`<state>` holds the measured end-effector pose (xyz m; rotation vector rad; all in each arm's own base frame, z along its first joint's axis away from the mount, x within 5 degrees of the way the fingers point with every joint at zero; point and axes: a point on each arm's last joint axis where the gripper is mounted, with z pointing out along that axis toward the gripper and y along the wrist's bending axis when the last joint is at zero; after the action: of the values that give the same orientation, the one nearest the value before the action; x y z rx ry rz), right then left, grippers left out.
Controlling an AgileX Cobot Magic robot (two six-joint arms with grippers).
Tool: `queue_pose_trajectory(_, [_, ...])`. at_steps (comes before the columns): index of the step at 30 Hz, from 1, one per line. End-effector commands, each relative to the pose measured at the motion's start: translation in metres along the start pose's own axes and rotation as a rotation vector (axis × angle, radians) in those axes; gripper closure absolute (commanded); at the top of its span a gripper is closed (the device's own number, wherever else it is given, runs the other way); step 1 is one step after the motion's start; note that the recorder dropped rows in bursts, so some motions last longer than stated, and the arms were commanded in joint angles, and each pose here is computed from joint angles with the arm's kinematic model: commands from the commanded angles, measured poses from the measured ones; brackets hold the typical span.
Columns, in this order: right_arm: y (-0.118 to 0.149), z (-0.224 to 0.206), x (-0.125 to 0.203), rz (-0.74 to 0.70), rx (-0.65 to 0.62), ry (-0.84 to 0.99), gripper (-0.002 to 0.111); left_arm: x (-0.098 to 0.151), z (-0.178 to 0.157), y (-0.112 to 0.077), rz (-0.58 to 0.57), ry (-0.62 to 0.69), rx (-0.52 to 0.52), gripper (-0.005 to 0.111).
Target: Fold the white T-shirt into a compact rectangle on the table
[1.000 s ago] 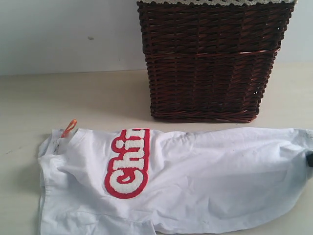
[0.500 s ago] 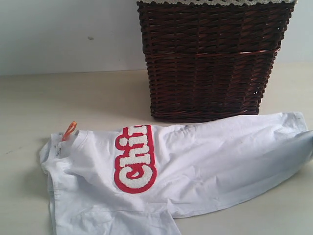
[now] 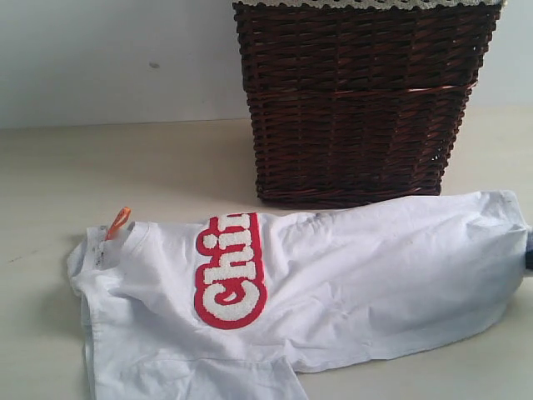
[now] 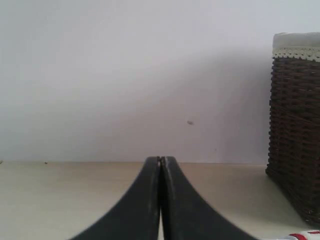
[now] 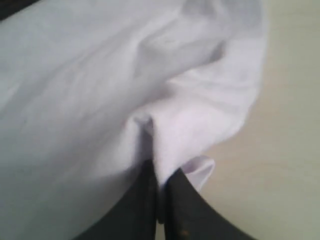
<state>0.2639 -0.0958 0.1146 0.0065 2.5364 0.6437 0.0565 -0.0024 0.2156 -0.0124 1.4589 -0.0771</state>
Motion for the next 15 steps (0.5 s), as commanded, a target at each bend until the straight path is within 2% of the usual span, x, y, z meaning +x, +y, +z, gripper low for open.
queue_pose_trajectory(1, [0.018,-0.004,0.011,-0.092,-0.203,0.104,0.108,-0.001,-0.001,0.0,-0.011,-0.012,0.0,0.107])
queue_pose_trajectory(5, [0.033,-0.014,0.016,-0.114,-0.337,0.184,0.108,-0.001,-0.001,0.0,-0.011,-0.012,0.0,0.107])
queue_pose_trajectory(9, [0.048,-0.025,0.01,-0.112,-0.438,0.143,0.108,-0.001,-0.001,0.0,-0.011,-0.012,0.0,0.107])
queue_pose_trajectory(12, [0.046,-0.024,-0.003,-0.045,-0.384,0.017,0.108,-0.001,-0.001,0.0,-0.011,-0.012,0.0,0.107])
queue_pose_trajectory(15, [0.032,-0.02,-0.016,0.12,-0.234,-0.108,0.107,-0.001,-0.001,0.0,-0.011,-0.012,0.0,0.107])
